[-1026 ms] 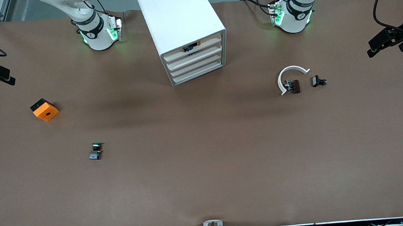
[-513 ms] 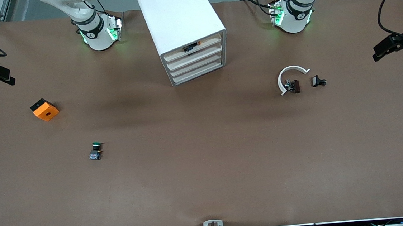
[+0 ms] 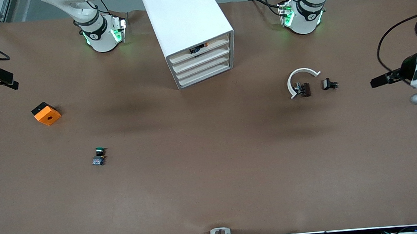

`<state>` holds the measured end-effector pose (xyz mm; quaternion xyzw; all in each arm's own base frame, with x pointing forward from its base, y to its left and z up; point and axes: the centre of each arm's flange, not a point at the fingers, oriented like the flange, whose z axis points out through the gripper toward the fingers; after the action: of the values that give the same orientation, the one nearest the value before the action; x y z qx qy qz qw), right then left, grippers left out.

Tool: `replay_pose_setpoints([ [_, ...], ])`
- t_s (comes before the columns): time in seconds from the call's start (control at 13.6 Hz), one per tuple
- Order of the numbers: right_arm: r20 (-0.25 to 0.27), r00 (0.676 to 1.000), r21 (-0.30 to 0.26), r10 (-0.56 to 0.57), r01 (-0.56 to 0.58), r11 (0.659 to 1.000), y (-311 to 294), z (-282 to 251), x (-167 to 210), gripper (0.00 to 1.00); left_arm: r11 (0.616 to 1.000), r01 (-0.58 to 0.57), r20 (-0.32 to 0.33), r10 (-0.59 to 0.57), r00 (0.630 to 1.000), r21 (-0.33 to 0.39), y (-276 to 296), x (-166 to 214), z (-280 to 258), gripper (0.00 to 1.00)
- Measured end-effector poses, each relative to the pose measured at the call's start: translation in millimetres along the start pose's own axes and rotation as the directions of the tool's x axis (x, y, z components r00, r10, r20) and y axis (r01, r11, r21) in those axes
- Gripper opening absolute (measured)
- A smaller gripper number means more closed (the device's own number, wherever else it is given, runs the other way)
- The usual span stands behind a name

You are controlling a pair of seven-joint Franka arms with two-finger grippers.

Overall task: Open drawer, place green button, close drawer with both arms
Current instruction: 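Move the left gripper toward the drawer while the right gripper reaches the button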

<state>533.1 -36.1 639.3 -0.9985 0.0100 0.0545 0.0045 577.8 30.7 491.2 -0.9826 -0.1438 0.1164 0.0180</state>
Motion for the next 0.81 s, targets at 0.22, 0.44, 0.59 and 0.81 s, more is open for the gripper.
replay_pose_setpoints([
  [0.22, 0.008, 1.0, -0.001, -0.017, 0.017, 1.0, -8, 4, 3, 1.0, 0.98, 0.2, 0.043, -0.201, 0.979, 0.015, 33, 11, 32, 1.0],
  [0.44, 0.02, 0.999, -0.003, -0.038, 0.038, 0.999, -20, 10, 8, 1.0, 0.922, 0.383, 0.054, -0.386, 0.921, 0.053, 74, 21, 68, 1.0],
  [0.59, 0.022, 0.999, -0.003, -0.04, 0.04, 0.999, -21, 11, 9, 1.0, 0.865, 0.495, 0.053, -0.5, 0.864, 0.087, 106, 23, 96, 1.0],
  [0.81, 0.046, 0.998, -0.003, -0.043, 0.043, 0.999, -22, 22, 15, 1.0, 0.754, 0.638, 0.041, -0.65, 0.759, 0.158, 161, 16, 143, 1.0],
])
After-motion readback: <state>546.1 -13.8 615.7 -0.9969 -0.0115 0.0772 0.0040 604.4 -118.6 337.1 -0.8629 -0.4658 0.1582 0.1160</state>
